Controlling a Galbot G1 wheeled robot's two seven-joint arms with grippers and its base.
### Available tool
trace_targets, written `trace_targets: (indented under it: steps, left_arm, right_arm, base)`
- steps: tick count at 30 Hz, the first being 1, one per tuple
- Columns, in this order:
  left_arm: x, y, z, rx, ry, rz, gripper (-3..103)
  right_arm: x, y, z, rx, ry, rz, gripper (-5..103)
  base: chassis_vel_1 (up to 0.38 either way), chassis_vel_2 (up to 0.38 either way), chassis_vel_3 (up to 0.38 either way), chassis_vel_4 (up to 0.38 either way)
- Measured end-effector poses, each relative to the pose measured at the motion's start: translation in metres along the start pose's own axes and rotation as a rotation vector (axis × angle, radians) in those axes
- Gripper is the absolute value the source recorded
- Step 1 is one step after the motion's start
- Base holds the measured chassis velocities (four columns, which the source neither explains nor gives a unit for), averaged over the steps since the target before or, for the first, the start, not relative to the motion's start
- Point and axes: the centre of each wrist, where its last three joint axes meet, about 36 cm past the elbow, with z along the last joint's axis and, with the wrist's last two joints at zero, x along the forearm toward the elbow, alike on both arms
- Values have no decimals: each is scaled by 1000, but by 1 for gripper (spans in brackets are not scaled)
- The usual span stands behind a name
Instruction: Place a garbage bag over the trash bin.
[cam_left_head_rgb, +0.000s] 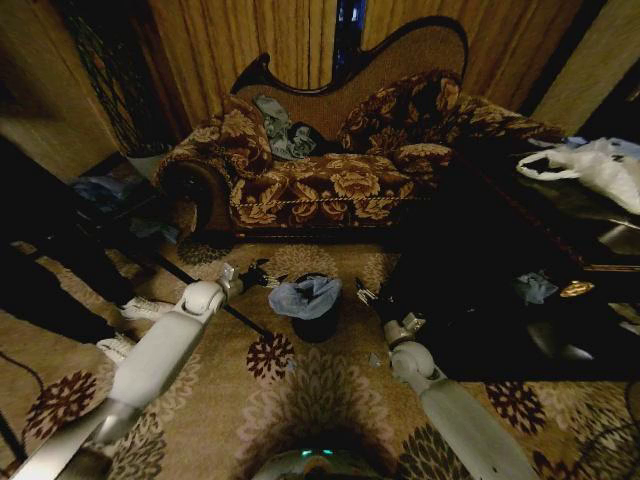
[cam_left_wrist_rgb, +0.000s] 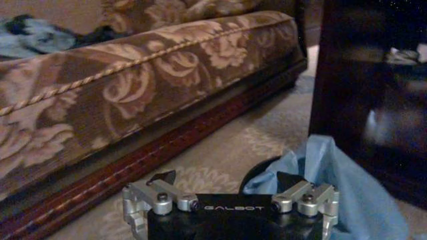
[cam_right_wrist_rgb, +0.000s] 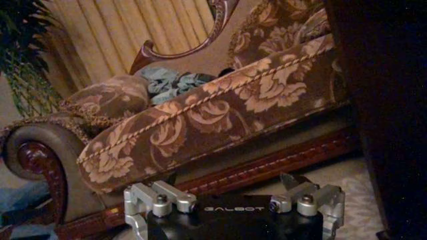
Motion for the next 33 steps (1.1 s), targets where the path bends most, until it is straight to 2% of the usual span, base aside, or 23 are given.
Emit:
trace_targets:
  steps: [1,4,5,6,8,10,12,13,14,16,22,24,29,33]
  left_arm:
    - [0,0,0,0,0,0,100]
    - [-20,12,11,-74,-27,68,100]
    - [-25,13,13,-86,-44,98,100]
    - [-25,13,13,-86,-44,98,100]
    - [-38,15,14,-110,-73,172,100]
    - [-43,15,13,-116,-82,193,100]
    - [-58,19,5,-160,-106,270,103]
    - [-62,21,-1,-185,-95,309,101]
    - [-62,21,-1,-185,-95,309,101]
    - [-67,26,-9,-215,-53,361,97]
    - [-73,34,-6,-220,19,382,100]
    - [-74,35,-3,-202,51,371,100]
    - [-82,36,4,-181,56,361,100]
    - [-93,27,1,-171,51,385,100]
  right_arm:
    - [0,0,0,0,0,0,100]
    - [1,1,3,6,3,1,100]
    - [1,1,4,9,5,2,100]
    - [1,1,4,9,5,2,100]
    - [-1,2,5,13,6,3,100]
    - [-2,2,6,14,6,4,100]
    - [-5,3,6,18,2,11,100]
    - [-7,3,7,18,0,15,100]
    - [-7,3,7,18,0,15,100]
    - [-8,3,7,20,-4,22,100]
    - [-7,-2,8,23,-8,38,100]
    - [-5,-6,9,24,-7,47,100]
    - [-4,-7,12,24,-7,51,100]
    - [-5,-6,18,31,-4,51,100]
  base:
    - [0,0,0,0]
    - [0,0,0,0]
    - [0,0,0,0]
    - [0,0,0,0]
    - [0,0,0,0]
    - [0,0,0,0]
    - [0,0,0,0]
    - [0,0,0,0]
    - [0,0,0,0]
    - [0,0,0,0]
    - [0,0,0,0]
    - [0,0,0,0]
    - [0,0,0,0]
    - [0,0,0,0]
